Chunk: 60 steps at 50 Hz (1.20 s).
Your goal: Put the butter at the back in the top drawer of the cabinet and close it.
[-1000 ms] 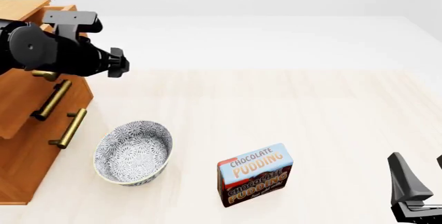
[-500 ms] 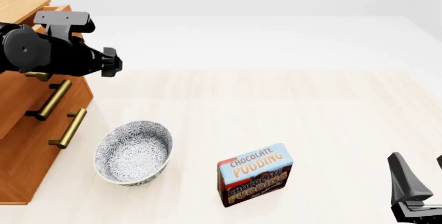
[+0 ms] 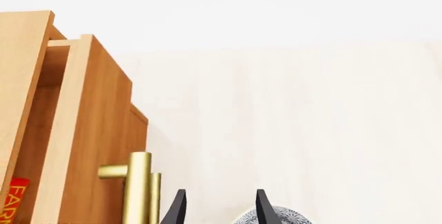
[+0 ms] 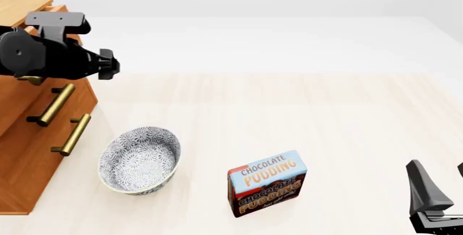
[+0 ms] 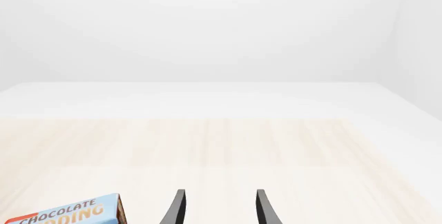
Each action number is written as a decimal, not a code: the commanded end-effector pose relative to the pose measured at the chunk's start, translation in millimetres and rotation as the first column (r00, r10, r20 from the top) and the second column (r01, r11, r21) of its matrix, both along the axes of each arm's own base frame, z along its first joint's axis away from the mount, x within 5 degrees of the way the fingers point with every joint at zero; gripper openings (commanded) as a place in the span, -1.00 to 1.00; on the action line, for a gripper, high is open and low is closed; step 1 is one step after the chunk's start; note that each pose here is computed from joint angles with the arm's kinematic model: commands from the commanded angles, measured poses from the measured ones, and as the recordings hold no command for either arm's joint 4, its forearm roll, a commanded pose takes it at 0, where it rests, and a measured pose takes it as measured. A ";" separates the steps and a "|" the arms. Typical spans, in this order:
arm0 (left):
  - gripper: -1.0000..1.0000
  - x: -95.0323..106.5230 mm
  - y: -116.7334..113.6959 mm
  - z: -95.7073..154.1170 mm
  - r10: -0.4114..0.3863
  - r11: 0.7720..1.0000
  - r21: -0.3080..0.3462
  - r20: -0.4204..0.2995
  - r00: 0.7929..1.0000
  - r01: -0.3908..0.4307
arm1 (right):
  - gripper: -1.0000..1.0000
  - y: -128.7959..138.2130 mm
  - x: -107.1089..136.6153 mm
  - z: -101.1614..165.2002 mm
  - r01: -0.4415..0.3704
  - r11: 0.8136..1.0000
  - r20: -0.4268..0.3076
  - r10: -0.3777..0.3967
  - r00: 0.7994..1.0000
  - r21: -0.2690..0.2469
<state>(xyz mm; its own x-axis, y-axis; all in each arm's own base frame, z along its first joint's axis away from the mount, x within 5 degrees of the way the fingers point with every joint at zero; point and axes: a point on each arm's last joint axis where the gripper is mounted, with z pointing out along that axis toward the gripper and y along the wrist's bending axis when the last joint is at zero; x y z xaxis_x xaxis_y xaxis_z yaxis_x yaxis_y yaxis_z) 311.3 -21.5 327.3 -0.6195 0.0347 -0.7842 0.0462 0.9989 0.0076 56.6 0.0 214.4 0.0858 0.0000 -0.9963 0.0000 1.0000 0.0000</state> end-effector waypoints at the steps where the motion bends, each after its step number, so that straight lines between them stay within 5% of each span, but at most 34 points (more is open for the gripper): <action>1: 1.00 3.1 6.1 -25.1 0.041 0.997 -0.055 -0.082 0.996 -0.045 | 1.00 0.0 0.0 0.0 0.000 1.000 0.000 0.000 1.000 0.000; 60: 1.00 11.7 39.0 -49.3 0.139 0.988 -0.049 -0.101 0.985 -0.145 | 1.00 0.0 0.0 0.0 0.000 1.000 0.000 0.000 1.000 0.000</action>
<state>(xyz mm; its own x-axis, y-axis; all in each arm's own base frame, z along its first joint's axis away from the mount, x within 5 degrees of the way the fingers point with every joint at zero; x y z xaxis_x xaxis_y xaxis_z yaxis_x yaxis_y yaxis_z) 315.1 14.4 322.8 -0.5867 0.0138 -0.8097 -0.0456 0.9977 0.0501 56.6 0.0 214.4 0.0858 0.0000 -0.9963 0.0000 1.0000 0.0000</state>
